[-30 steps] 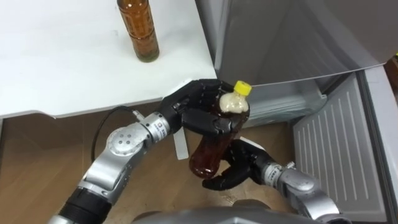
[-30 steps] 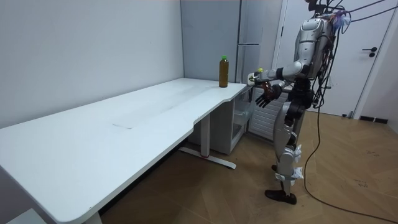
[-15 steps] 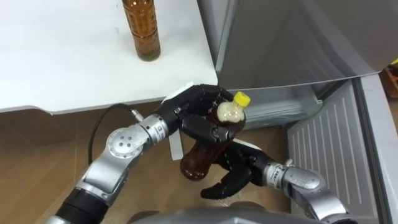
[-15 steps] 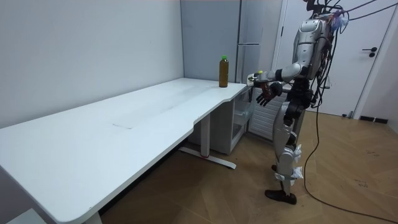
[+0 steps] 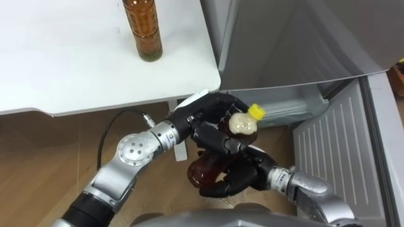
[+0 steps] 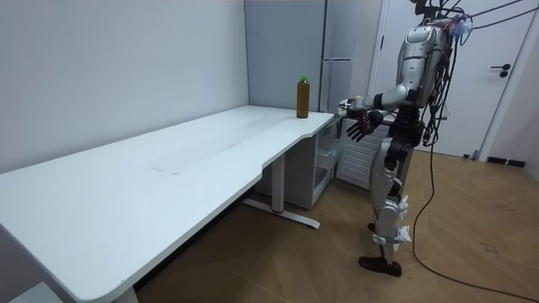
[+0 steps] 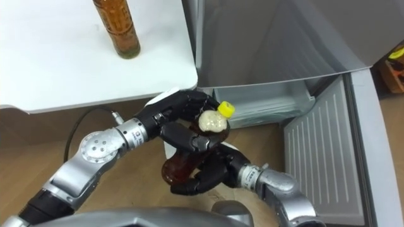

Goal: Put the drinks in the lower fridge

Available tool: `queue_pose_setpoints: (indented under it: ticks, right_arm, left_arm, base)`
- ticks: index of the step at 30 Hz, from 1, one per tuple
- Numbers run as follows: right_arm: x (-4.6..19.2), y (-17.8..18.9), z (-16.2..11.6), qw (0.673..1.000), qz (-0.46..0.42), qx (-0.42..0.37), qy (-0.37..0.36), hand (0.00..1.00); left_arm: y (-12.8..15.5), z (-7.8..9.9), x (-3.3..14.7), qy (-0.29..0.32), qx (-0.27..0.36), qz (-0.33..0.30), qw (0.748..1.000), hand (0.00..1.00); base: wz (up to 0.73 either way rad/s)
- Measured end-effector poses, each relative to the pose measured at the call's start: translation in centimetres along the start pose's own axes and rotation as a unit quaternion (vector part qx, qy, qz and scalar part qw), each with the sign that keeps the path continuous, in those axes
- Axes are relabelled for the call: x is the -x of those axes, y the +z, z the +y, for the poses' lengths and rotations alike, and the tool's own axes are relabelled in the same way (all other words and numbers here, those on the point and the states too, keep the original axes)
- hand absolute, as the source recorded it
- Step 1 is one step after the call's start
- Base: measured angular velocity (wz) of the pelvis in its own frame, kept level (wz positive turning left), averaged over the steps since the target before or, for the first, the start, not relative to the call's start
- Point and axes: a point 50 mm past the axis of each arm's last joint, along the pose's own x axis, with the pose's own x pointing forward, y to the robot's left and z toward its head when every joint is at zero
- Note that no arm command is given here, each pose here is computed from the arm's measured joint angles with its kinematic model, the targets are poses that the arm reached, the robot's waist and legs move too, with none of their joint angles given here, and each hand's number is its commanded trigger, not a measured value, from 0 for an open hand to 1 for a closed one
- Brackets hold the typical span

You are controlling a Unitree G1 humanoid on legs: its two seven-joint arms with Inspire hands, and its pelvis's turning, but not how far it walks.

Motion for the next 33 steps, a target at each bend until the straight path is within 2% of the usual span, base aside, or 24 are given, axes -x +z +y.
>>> queue_pose_setpoints:
  ticks: [8,9,10,11,12,14,15,20,31,32,33]
  right_arm:
    - [-0.2,-1.0,0.7,0.996,-0.033,-0.088,0.005,0.0]
    - [-0.3,-1.2,0.9,0.993,-0.04,-0.11,0.006,0.05]
    - [-0.3,-1.4,1.1,0.99,-0.051,-0.133,0.007,0.22]
    - [-0.3,-1.5,1.1,0.988,-0.057,-0.146,0.007,0.29]
    - [-0.4,-1.6,1.2,0.983,-0.069,-0.171,0.006,0.55]
    - [-0.5,-1.6,1.4,0.978,-0.081,-0.192,0.007,0.8]
    - [-0.6,-1.7,1.4,0.975,-0.086,-0.205,0.004,1.0]
    - [-0.9,-2.3,1.8,0.959,-0.101,-0.263,-0.008,1.0]
    - [-1.5,-2.5,2.3,0.963,-0.095,-0.254,0.002,1.0]
    - [-1.6,-2.5,2.3,0.963,-0.095,-0.254,0.003,1.0]
    - [-1.6,-2.5,2.2,0.963,-0.093,-0.255,0.002,1.0]
  left_arm:
    - [-0.2,-0.2,0.0,-0.001,0.0,-0.003,1.0,1.0]
    - [-0.2,-0.3,-0.1,0.0,0.0,-0.003,1.0,1.0]
    - [-0.2,-0.3,-0.1,0.003,0.001,-0.003,1.0,1.0]
    - [-0.2,-0.3,-0.1,0.004,0.001,-0.004,1.0,1.0]
    - [-0.1,-0.4,-0.2,0.007,0.003,-0.006,1.0,1.0]
    - [-0.1,-0.3,-0.2,0.012,0.003,-0.007,1.0,1.0]
    - [0.0,-0.3,-0.2,0.015,0.003,-0.007,1.0,1.0]
    - [-0.1,-0.7,-0.4,0.014,0.003,-0.006,1.0,1.0]
    - [-0.7,-0.6,-0.4,0.032,0.014,0.017,0.999,1.0]
    - [-0.8,-0.7,-0.5,0.034,0.017,0.019,0.999,0.88]
    - [-1.0,-0.7,-0.6,0.036,0.02,0.021,0.999,0.6]
  base:
    - [0.0]
    - [0.0]
    - [0.0]
    - [0.0]
    - [0.0]
    - [0.0]
    - [0.0]
    - [0.0]
    - [0.0]
    - [0.0]
    - [0.0]
